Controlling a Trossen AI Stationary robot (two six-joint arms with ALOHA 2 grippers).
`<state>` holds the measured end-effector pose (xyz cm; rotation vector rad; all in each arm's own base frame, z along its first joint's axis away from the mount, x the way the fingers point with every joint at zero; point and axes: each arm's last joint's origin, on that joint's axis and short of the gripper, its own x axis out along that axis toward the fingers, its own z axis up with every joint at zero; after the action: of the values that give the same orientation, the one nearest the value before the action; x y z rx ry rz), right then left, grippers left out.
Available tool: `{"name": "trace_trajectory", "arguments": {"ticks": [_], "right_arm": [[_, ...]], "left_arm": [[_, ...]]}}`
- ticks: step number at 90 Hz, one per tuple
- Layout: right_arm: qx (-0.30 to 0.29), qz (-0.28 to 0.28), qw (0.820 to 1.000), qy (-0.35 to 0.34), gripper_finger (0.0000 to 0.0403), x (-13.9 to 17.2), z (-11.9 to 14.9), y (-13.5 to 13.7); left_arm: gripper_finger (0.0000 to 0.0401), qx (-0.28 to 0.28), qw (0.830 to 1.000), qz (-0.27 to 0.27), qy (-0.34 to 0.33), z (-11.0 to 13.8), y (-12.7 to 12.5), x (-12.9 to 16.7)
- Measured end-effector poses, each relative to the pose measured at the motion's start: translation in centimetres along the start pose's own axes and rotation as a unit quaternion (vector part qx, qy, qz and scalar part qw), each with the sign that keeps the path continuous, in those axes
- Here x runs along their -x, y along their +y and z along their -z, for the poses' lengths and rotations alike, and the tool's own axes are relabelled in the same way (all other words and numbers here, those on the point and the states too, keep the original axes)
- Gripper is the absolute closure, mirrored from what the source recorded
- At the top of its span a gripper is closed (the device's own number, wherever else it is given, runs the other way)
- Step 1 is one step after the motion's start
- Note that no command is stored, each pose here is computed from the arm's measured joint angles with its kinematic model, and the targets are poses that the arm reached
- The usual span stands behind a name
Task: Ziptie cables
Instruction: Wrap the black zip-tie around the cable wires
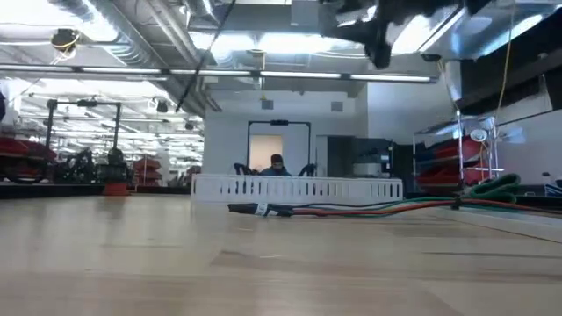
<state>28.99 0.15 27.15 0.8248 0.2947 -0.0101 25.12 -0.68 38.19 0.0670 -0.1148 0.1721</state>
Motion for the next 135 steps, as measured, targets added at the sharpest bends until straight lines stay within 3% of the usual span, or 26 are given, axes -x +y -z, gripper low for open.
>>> {"name": "trace_trajectory", "arguments": {"ticks": [9,23,40,56,69,89,115,135], "right_arm": [[-0.107,-0.033,0.994,0.016,0.0191,-1.6,-0.2,-1.1],[-0.206,-0.094,0.974,0.011,0.0191,-4.1,-1.0,-3.2],[-0.327,-0.168,0.929,0.028,0.0191,-6.1,-1.5,-5.6],[-0.412,-0.168,0.892,0.074,0.0191,-7.5,-0.6,-6.9],[-0.431,-0.170,0.882,0.082,0.0191,-8.0,-0.8,-6.9],[-0.435,-0.168,0.882,0.066,0.0191,-7.7,-1.9,-7.6],[-0.432,-0.174,0.882,0.078,0.0191,-7.8,-1.9,-7.4],[-0.427,-0.168,0.880,0.120,0.0191,-7.8,-1.5,-7.5]], "left_arm": [[0.0401,-0.043,0.999,0.015,-0.020,-0.3,0.0,-0.1],[0.0401,-0.087,0.996,0.032,-0.010,0.2,-0.3,-0.4],[0.0401,-0.121,0.992,0.043,-0.002,0.8,-1.0,-1.0],[0.0401,-0.148,0.987,0.058,0.011,1.9,-1.5,-1.9],[0.0401,-0.158,0.984,0.078,0.009,3.0,-2.3,-3.0],[0.0401,-0.158,0.982,0.106,0.017,4.1,-3.4,-3.7],[0.0401,-0.161,0.980,0.110,0.031,4.2,-3.6,-3.5],[0.0401,-0.168,0.982,0.074,0.044,3.1,-3.4,-2.1]]}}
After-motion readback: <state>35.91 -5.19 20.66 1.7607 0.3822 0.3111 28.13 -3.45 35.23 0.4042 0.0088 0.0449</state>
